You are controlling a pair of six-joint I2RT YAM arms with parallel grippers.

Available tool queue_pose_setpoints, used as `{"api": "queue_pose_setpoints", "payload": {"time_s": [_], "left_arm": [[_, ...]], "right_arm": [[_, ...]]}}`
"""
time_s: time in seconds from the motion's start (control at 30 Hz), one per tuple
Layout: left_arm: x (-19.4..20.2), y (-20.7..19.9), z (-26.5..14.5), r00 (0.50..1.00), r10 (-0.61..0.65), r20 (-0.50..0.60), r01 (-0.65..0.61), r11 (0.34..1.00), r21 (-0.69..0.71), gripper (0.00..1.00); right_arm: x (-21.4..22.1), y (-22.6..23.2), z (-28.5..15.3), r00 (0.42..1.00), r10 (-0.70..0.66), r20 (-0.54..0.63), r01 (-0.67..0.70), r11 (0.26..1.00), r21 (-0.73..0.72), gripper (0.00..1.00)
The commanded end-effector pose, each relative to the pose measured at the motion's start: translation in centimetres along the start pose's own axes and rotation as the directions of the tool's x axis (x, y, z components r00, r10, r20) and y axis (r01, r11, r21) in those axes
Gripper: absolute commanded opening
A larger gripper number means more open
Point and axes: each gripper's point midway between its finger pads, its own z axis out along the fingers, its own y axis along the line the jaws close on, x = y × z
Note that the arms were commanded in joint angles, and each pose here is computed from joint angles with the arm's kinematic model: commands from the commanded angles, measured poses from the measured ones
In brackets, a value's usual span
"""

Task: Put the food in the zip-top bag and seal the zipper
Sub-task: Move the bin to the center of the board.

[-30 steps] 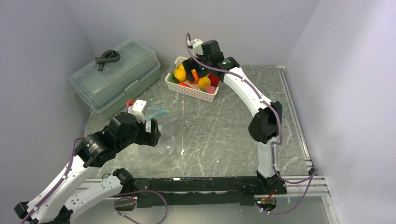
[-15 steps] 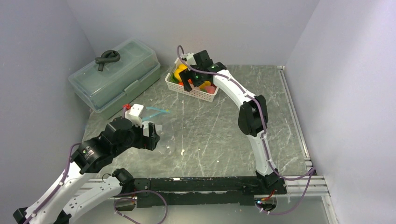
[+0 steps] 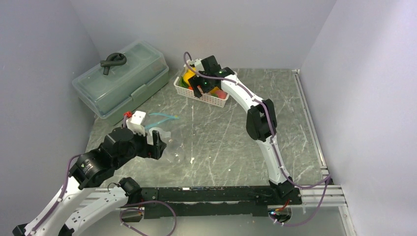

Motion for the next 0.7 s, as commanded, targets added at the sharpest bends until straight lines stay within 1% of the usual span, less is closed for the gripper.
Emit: {"api": "queue_pose_setpoints", "payload": {"time_s": [0.0, 0.17, 0.27, 0.47, 0.6, 0.67], "left_arm": [[-1.0, 0.1, -0.3, 0.998, -0.027, 0.054, 0.028, 1.0, -0.006, 0.99], [-1.0, 0.2, -0.3, 0.998, -0.027, 0.054, 0.028, 1.0, -0.01, 0.99], [-1.1, 0.2, -0.3, 0.998, -0.028, 0.056, 0.028, 1.0, -0.01, 0.99], [-1.1, 0.3, -0.4, 0.998, -0.03, 0.062, 0.031, 0.999, -0.011, 0.99], [-1.1, 0.3, -0.4, 0.997, -0.031, 0.064, 0.032, 0.999, -0.012, 0.99], [-1.1, 0.3, -0.5, 0.997, -0.031, 0.065, 0.032, 0.999, -0.013, 0.99]], "right_arm": [[-2.3, -1.0, 0.2, 0.997, -0.026, 0.07, 0.024, 0.999, 0.037, 0.8], [-2.0, -0.9, 1.2, 0.998, -0.022, 0.067, 0.02, 0.999, 0.03, 0.75], [-1.5, -1.0, 1.8, 0.998, -0.015, 0.057, 0.013, 1.0, 0.026, 0.7], [-1.0, -0.7, 2.3, 0.999, -0.016, 0.044, 0.015, 1.0, 0.02, 0.53], [-0.6, -0.6, 2.4, 0.999, -0.027, 0.028, 0.026, 0.999, 0.036, 0.46], [-0.6, -0.6, 2.2, 0.999, -0.047, 0.021, 0.046, 0.997, 0.056, 0.38]]}}
